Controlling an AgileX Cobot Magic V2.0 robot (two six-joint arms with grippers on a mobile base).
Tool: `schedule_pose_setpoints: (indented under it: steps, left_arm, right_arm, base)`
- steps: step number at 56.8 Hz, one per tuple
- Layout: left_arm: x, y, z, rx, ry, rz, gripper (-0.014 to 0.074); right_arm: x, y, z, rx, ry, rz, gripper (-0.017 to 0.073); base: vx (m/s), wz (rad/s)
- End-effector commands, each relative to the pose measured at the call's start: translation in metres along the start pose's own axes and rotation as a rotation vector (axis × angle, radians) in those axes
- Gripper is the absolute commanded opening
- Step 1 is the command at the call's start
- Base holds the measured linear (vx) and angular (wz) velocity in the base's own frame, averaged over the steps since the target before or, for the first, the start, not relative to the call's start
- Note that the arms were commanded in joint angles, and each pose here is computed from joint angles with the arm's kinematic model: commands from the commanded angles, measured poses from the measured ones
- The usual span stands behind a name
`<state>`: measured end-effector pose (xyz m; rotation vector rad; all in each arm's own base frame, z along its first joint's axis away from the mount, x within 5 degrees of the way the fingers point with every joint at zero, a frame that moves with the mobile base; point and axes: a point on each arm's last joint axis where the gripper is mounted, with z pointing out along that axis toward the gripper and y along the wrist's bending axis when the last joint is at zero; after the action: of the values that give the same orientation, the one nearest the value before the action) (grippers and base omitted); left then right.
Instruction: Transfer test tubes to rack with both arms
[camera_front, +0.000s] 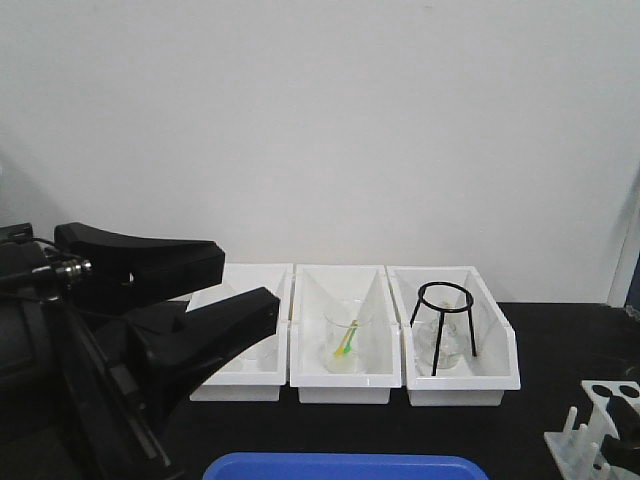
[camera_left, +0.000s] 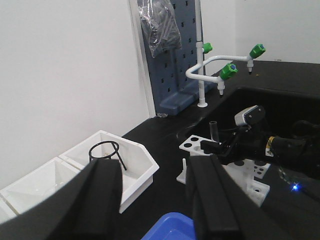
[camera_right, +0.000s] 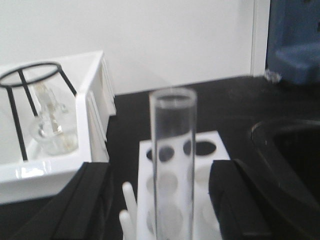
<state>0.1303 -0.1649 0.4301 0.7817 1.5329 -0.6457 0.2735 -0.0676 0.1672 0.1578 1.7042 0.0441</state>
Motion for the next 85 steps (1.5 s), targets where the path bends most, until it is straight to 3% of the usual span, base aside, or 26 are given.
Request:
schedule_pose_setpoints:
  steps: [1, 10, 20, 27, 34, 38, 43, 53, 61, 65, 72, 82, 83, 85]
  left_arm:
    - [-0.02, 0.0, -0.008, 0.001, -0.12, -0.01, 0.0424]
    - [-0.02, 0.0, -0.008, 0.001, -0.12, -0.01, 0.0424]
    - [-0.019, 0.0, -0.008, 0.002, -0.103, -0.013, 0.0384]
    - [-0.015, 0.0, -0.008, 0.001, -0.062, -0.013, 0.0285]
    - [-0.01, 0.008, -0.008, -0.035, -0.008, -0.017, 0.0103]
    - [-0.007, 0.016, -0.008, -0.076, 0.02, -0.02, -0.0024]
    - [-0.004, 0.03, -0.011, -0.147, 0.05, -0.027, -0.0024]
    - [0.012, 0.064, -0.019, -0.348, 0.179, -0.032, -0.0021]
    - [0.037, 0.079, -0.038, -0.466, 0.216, -0.053, -0.0021]
    - [0.049, 0.079, -0.049, -0.495, 0.215, -0.056, -0.0021]
    - [0.085, 0.071, -0.072, -0.532, 0.23, -0.107, -0.0021]
    - [0.125, 0.049, -0.105, -0.532, 0.124, -0.17, -0.002]
    - [0.148, 0.038, -0.122, -0.534, 0.075, -0.17, -0.002]
    - [0.151, 0.036, -0.125, -0.536, 0.074, -0.17, -0.002]
  right_arm:
    - [-0.041, 0.006, -0.007, -0.03, -0.207, -0.036, 0.051]
    - [-0.079, 0.014, -0.029, -0.032, -0.322, -0.08, 0.05]
    - [-0.114, 0.026, -0.065, -0.018, -0.361, -0.121, 0.042]
    - [-0.135, 0.033, -0.095, 0.024, -0.283, -0.172, 0.0312]
    - [-0.145, 0.046, -0.119, 0.011, -0.245, -0.207, 0.018]
    - [-0.146, 0.058, -0.131, -0.041, -0.235, -0.251, 0.0099]
    - [-0.147, 0.074, -0.142, -0.133, -0.234, -0.261, 0.001]
    - [-0.143, 0.102, -0.153, -0.36, -0.208, -0.164, -0.001]
    - [-0.138, 0.119, -0.158, -0.498, -0.167, -0.147, -0.0008]
    - [-0.137, 0.124, -0.16, -0.535, -0.158, -0.132, -0.0008]
    - [-0.137, 0.127, -0.161, -0.557, -0.155, -0.126, -0.0008]
    - [-0.136, 0.127, -0.161, -0.56, -0.155, -0.126, -0.0007]
    - [-0.136, 0.127, -0.161, -0.559, -0.155, -0.127, -0.0007]
    - [-0.136, 0.127, -0.161, -0.559, -0.155, -0.127, -0.0007]
  base:
    - [0.0, 0.0]
    - [0.0, 0.0]
    - [0.0, 0.0]
    - [0.0, 0.0]
    - [0.0, 0.0]
    - [0.0, 0.0]
    - [0.0, 0.0]
    - [0.0, 0.0]
    - [0.0, 0.0]
    - [0.0, 0.0]
    - [0.0, 0.0]
    - [0.0, 0.0]
    - [0.0, 0.0]
    - [0.0, 0.0]
